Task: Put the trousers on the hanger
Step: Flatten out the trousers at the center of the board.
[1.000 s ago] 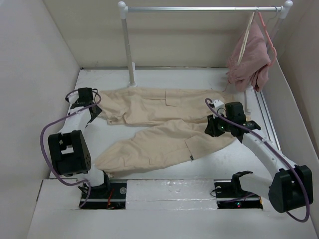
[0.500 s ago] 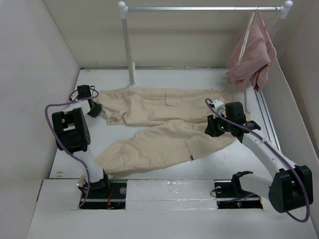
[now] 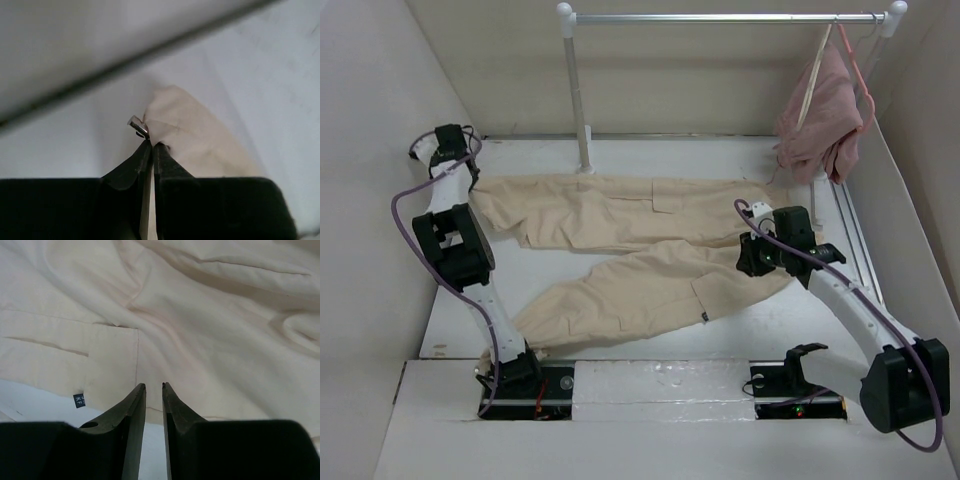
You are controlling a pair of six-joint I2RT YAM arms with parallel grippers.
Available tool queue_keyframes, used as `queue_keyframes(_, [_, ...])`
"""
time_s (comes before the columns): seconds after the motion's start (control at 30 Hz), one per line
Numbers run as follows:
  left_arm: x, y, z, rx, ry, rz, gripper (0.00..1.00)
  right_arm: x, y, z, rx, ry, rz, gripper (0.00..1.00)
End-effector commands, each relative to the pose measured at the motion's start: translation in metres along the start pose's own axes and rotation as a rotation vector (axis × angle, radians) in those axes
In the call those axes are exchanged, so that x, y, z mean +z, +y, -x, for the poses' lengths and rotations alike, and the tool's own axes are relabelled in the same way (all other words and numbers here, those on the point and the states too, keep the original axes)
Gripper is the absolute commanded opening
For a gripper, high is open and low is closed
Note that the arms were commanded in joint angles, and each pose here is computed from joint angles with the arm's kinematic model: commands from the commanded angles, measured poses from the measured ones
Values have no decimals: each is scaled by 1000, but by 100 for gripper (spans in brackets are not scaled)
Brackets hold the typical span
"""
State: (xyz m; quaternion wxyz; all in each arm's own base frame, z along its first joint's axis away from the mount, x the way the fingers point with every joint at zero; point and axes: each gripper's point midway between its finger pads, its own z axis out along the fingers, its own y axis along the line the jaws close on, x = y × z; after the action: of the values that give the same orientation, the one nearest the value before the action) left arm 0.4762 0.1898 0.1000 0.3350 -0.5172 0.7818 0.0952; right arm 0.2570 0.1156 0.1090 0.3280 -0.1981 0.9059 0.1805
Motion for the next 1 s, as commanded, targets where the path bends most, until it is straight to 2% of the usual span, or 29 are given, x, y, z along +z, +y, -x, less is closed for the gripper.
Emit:
queue_keyframes(0.0, [-9,6,56,83,-146,113,0,-16,-4,25,-1,-65,-45,26])
queue_keyframes(0.03, [-17,-4,75,91,-182,100,8,-17,-7,26,5,-68,-56,27])
queue_keyframes(0.07, [-2,-4,61,155,-120,112,41,-19,-8,28,5,-69,-65,36])
queue_keyframes(0.1, [-6,-8,69,146,-139,104,42,-19,-8,28,7,-69,-65,36])
queue_keyframes(0.13, [-2,-2,63,143,-121,134,51,-19,-10,30,12,-74,-79,43])
queue_keyframes(0.17, [-3,1,59,143,-110,140,58,-20,-14,32,24,-79,-91,47])
queue_keyframes(0.2, [1,6,47,156,-83,139,70,-21,-16,34,31,-86,-107,51])
queue_keyframes(0.23, [-1,9,46,159,-87,141,73,-22,-20,37,38,-97,-121,56])
queue_keyframes(0.33, [-17,4,51,138,-115,71,73,-31,-40,47,91,-139,-181,59])
queue_keyframes(0.37, [-33,-2,56,139,-140,50,73,-34,-45,52,102,-158,-192,59])
queue_keyframes(0.4, [-48,-20,46,177,-140,-1,71,-42,-53,64,136,-201,-213,39])
queue_keyframes(0.43, [-48,-20,46,178,-140,-1,71,-42,-53,64,136,-202,-214,39])
queue_keyframes(0.47, [-63,-29,45,165,-147,-37,71,-48,-65,67,165,-225,-243,22])
queue_keyframes(0.5, [-67,-35,25,184,-100,-80,68,-52,-70,72,206,-257,-257,8])
queue_keyframes(0.53, [-83,-58,-2,230,-72,-154,67,-55,-77,77,218,-293,-280,0])
queue_keyframes(0.57, [-110,-77,-9,239,-102,-245,67,-61,-91,79,253,-321,-312,0])
queue_keyframes(0.6, [-116,-80,-43,299,-65,-274,64,-64,-96,80,280,-337,-318,0])
queue_keyframes(0.63, [-131,-92,-66,337,-53,-327,62,-65,-103,81,305,-342,-326,7])
queue_keyframes(0.67, [-172,-119,-105,402,-48,-455,62,-67,-111,81,324,-346,-344,17])
queue_keyframes(0.7, [-179,-116,-143,447,14,-485,61,-70,-124,76,373,-347,-377,31])
queue_keyframes(0.73, [-194,-119,-169,475,49,-527,61,-66,-134,73,404,-345,-380,51])
queue_keyframes(0.77, [-226,-129,-205,523,79,-626,60,-63,-141,64,438,-337,-381,57])
queue_keyframes(0.83, [-248,-121,-259,593,170,-700,59,-68,-167,49,535,-358,-433,68])
queue_keyframes(0.9, [-283,-116,-309,701,207,-771,59,-68,-183,22,640,-333,-481,71])
queue_keyframes(0.97, [-303,-108,-337,775,226,-796,59,-82,-201,-4,736,-331,-550,72])
